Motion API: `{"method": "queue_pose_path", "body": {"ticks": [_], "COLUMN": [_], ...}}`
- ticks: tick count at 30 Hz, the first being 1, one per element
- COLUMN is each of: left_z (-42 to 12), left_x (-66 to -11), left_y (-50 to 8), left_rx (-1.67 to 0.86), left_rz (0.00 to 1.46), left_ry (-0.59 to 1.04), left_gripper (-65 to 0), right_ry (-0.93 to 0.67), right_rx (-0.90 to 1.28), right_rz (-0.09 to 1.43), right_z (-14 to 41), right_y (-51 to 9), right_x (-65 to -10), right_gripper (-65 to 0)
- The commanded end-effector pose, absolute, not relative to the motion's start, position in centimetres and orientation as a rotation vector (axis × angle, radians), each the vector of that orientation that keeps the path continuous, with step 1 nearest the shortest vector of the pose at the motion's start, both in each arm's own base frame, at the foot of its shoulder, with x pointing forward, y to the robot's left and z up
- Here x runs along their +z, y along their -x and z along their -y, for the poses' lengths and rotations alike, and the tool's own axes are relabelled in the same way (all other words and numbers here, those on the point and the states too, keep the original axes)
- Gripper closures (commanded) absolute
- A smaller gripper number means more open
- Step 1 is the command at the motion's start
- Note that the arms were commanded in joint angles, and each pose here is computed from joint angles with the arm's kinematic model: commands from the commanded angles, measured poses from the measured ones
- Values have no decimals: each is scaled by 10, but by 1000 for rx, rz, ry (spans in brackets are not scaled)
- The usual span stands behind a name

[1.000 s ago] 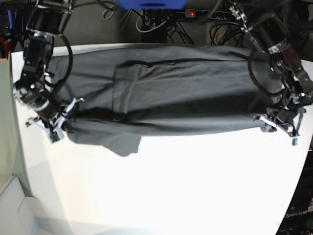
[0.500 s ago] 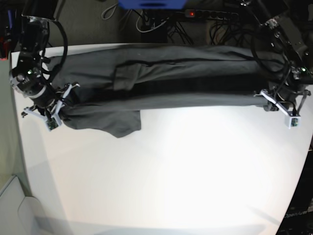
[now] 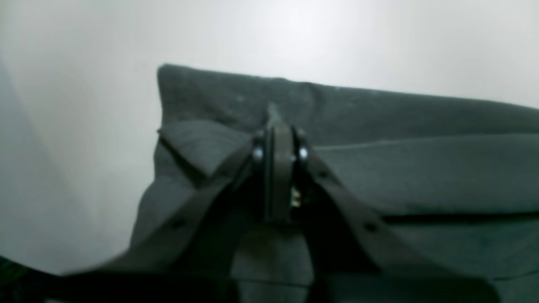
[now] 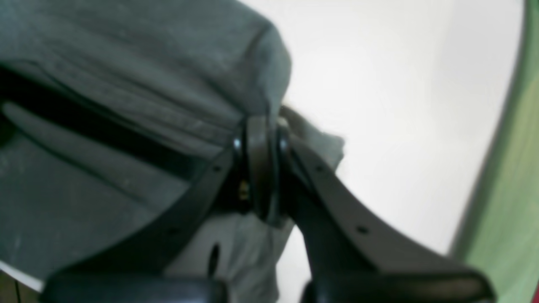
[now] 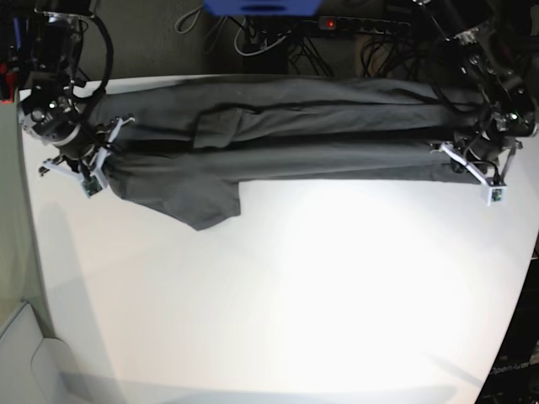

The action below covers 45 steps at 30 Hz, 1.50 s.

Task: Layout the t-shirt on the table in an organized manner, then fold the t-shirt properly
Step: 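Lift the hem with both grippers and fold it over onto the folded edge, then open the right gripper and move it along the strip end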

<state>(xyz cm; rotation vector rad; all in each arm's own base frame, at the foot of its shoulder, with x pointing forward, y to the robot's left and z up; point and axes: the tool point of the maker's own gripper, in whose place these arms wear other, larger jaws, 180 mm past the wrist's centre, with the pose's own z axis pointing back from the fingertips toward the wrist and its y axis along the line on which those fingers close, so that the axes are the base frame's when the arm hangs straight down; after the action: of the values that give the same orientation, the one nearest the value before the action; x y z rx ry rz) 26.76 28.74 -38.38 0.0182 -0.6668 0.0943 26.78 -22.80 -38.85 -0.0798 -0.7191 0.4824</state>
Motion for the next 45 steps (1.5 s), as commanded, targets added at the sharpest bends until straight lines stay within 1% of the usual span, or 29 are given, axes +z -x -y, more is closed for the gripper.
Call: {"method": "queue_pose_path", "body": {"ticks": [1,6,7,9,10,12,14,15,17,19,20,23,27,31,33,35,38,42,45], "left_z": [-292,-292,-292,-291,-291,-290,-290,-290,-289,-280,-277,-286,-307,-331,-335,-335,-335,-340,-339], "left_x": [-374,-378,-379,-383,-384,-383,-385,-388,-384,-377,-372,-351,-340,-364,-379,-391,-401,-418,-425], "left_y": [-275,-270,-269,-263,-262,-261,-256,-253,-252,-253,-252,-251,-252,-251,-253,-253,-256,-249,-247], "left_rx": [88,89,89,88,88,86,87,85,74,36,15,3,66,152,180,198,210,213,219], "left_rz": [703,688,682,669,669,671,661,653,664,694,710,771,807,753,718,696,715,686,673], "left_ry": [-30,-30,-29,-24,-23,-24,-25,-25,-26,1,8,-22,-62,-41,-13,7,6,-23,-16], "left_gripper": [-2,-6,-6,-30,-59,-144,-248,-299,-380,-430,-440,-441,-441,-441,-441,-441,-441,-441,-441], "right_ry": [92,89,89,76,79,82,86,91,99,121,129,147,170,152,155,154,188,218,197], "right_rx": [483,481,485,517,526,539,534,536,535,524,522,537,531,520,517,494,471,513,557], "right_rz": [743,689,679,667,658,649,653,657,659,682,693,723,763,782,807,799,772,730,700], "right_z": [232,238,239,231,232,234,236,237,239,244,245,243,244,235,232,229,234,222,200], "right_y": [-273,-263,-259,-255,-252,-249,-249,-250,-247,-248,-249,-254,-259,-262,-272,-278,-295,-324,-340], "right_x": [-382,-395,-398,-401,-402,-403,-402,-400,-397,-388,-383,-371,-356,-355,-348,-348,-338,-323,-323], "right_gripper": [0,0,-10,-68,-109,-183,-249,-269,-299,-306,-306,-306,-310,-311,-311,-311,-311,-312,-342]}}
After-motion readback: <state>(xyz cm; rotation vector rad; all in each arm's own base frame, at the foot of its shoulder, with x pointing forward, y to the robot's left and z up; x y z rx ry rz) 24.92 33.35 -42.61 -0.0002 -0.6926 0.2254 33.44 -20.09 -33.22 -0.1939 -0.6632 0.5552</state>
